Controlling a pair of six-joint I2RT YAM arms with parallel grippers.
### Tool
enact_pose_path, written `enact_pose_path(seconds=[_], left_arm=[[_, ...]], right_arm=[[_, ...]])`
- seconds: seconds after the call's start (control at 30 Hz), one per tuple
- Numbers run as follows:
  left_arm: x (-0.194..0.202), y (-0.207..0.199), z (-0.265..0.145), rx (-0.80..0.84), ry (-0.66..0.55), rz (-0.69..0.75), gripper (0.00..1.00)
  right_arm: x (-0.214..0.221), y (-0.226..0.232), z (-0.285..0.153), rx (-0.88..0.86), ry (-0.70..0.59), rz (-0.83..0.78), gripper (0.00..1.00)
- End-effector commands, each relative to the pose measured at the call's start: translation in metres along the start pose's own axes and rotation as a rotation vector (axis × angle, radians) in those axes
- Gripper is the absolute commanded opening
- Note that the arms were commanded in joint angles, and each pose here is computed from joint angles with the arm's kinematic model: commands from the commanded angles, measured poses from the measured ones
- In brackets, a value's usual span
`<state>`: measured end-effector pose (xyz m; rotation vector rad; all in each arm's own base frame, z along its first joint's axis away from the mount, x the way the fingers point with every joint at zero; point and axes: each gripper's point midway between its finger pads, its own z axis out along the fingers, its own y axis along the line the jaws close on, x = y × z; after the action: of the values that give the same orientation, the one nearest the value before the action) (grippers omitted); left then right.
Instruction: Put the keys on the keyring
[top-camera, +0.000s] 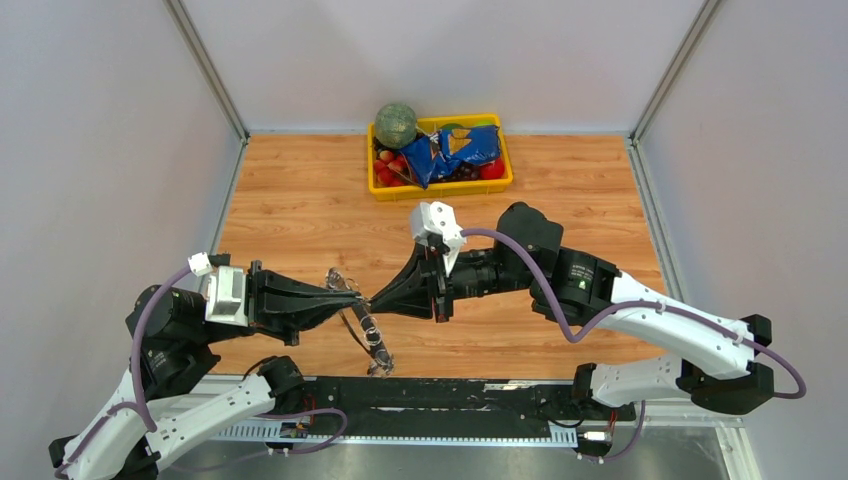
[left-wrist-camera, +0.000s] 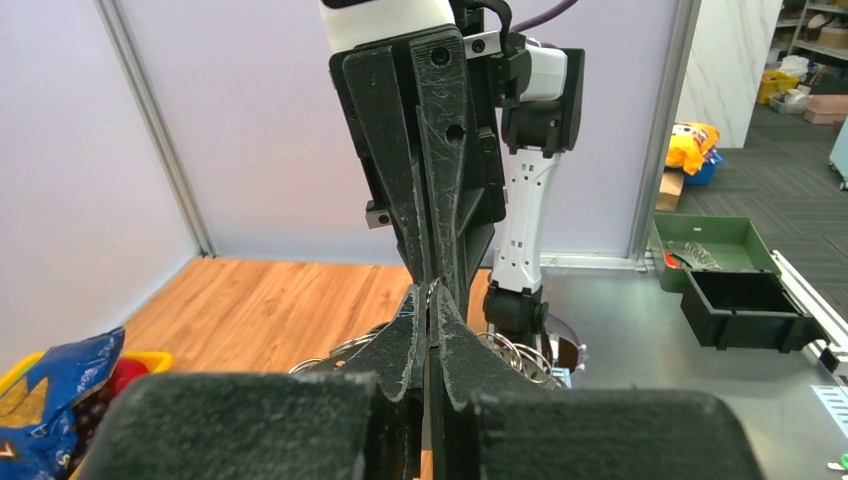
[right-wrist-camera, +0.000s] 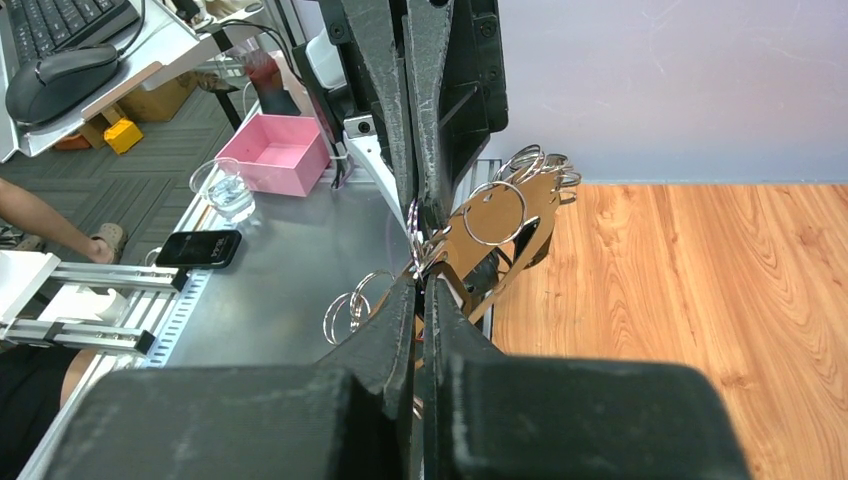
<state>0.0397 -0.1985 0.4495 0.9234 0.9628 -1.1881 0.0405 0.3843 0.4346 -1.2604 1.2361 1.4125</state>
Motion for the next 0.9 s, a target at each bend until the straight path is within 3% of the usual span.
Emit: enact_pose_path(seconds=[0.0, 0.87], left_arm=[[-0.019, 0.005, 0.007, -0.010, -0.076, 0.030, 0.00], [-0.014, 0.007, 0.009, -0.013, -0.058, 0.041, 0.00]], right_arm=[[0.016, -0.002, 0.013, -0.012, 0.029, -0.008, 0.00], [0.022, -0.014, 0.025, 0.021, 0.075, -0.023, 0.00]])
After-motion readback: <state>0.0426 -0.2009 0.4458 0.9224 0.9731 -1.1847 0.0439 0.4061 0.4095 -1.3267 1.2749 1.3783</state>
